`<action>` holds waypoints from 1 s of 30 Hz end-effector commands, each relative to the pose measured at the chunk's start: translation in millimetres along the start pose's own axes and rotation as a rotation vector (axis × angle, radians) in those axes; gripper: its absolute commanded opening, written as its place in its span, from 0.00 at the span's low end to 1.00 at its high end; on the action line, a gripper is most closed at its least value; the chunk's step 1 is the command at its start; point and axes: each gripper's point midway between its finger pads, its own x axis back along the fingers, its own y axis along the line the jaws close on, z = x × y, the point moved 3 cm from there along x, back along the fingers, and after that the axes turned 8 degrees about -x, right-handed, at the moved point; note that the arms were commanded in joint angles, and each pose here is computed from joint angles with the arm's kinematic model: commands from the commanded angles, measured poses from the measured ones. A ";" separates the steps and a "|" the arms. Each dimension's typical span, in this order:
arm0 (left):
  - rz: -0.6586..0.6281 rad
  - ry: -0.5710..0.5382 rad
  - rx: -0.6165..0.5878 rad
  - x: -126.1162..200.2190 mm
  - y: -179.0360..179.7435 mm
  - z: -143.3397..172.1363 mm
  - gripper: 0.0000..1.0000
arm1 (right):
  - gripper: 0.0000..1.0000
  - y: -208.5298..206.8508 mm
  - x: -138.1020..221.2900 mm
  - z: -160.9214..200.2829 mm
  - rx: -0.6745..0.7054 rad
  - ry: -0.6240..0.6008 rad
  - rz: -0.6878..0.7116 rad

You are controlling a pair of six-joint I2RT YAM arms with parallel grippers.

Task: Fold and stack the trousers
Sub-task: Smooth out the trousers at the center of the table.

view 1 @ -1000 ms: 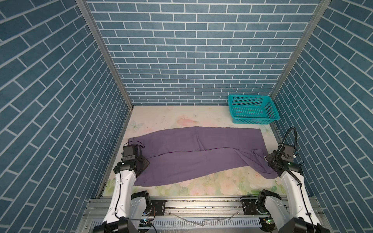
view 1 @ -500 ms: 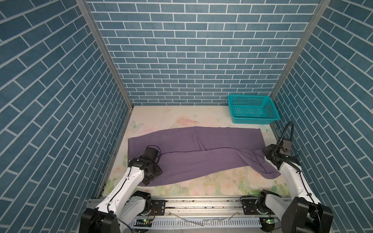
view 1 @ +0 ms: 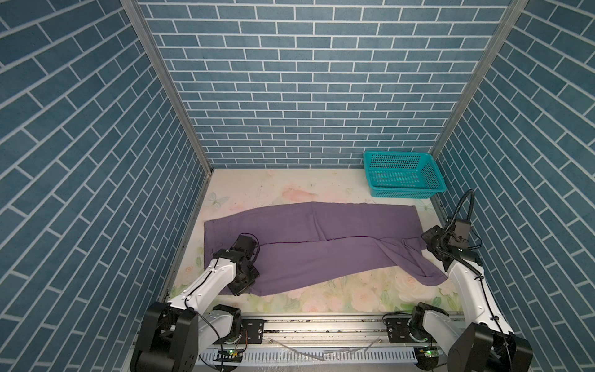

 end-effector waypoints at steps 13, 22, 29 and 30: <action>0.269 -0.059 0.302 68.7 40.8 -49.4 0.00 | 0.02 -2.1 -18.1 7.9 0.095 0.115 0.064; 0.307 -0.048 0.387 64.7 53.4 -64.8 0.00 | 0.45 -2.3 -47.1 91.4 0.399 0.443 0.186; 0.298 -0.079 0.398 65.8 56.1 -66.2 0.00 | 0.52 -0.8 -57.1 116.4 0.429 0.498 0.193; 0.297 -0.083 0.396 66.7 56.2 -66.9 0.00 | 0.52 -1.1 -58.3 118.0 0.431 0.503 0.196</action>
